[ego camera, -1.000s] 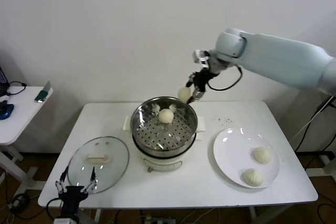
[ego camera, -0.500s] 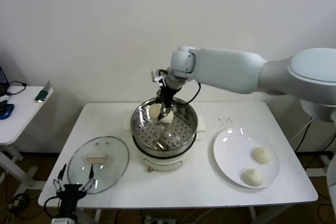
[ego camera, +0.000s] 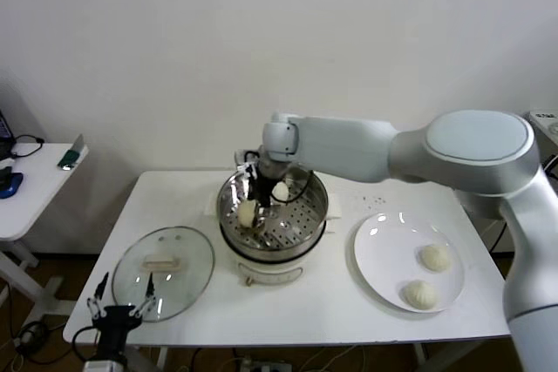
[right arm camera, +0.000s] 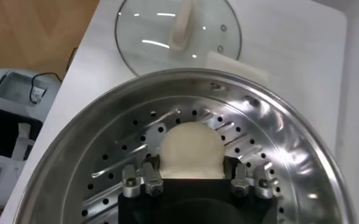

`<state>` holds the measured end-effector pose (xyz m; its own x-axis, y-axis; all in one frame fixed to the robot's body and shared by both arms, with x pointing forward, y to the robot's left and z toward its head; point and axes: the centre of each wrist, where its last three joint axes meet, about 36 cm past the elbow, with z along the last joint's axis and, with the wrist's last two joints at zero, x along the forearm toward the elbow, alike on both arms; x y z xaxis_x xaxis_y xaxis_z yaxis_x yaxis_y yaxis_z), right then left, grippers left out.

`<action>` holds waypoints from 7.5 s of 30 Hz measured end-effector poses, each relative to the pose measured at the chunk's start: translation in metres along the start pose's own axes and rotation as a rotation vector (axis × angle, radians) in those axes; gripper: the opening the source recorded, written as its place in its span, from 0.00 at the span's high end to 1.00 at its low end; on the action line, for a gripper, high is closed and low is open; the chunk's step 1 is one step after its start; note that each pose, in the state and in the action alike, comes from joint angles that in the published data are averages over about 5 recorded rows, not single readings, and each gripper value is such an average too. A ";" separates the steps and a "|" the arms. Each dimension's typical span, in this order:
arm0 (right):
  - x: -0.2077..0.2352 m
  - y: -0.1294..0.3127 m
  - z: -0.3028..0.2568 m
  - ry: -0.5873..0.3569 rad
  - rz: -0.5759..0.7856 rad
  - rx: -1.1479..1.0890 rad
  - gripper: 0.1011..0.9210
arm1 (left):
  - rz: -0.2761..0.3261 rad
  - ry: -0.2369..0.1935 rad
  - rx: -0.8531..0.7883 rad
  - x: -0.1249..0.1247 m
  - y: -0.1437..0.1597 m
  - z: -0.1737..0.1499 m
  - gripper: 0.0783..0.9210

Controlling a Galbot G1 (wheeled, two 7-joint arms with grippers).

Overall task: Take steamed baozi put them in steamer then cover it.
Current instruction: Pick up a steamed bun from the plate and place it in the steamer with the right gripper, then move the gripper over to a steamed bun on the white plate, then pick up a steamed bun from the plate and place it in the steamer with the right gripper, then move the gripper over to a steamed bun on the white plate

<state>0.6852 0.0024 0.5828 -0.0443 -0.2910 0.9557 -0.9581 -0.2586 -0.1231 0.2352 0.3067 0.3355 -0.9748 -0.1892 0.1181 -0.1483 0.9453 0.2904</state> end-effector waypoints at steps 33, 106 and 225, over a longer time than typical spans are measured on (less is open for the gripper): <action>0.130 0.057 0.140 0.040 0.021 -0.043 0.12 | -0.004 0.025 -0.008 -0.003 0.001 0.005 0.12; 0.003 0.198 0.333 0.236 -0.243 -0.144 0.30 | -0.009 0.075 -0.037 0.001 0.000 0.019 0.12; 0.093 0.170 0.373 0.244 0.018 -0.146 0.12 | 0.027 0.084 -0.103 0.010 0.005 0.012 0.12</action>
<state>0.6237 -0.4123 0.5513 -0.1112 -0.0593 0.9920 -0.9865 -0.1145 -0.1174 0.2229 0.3122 0.3269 -0.9601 -0.1901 0.2050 -0.1005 0.9189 0.3816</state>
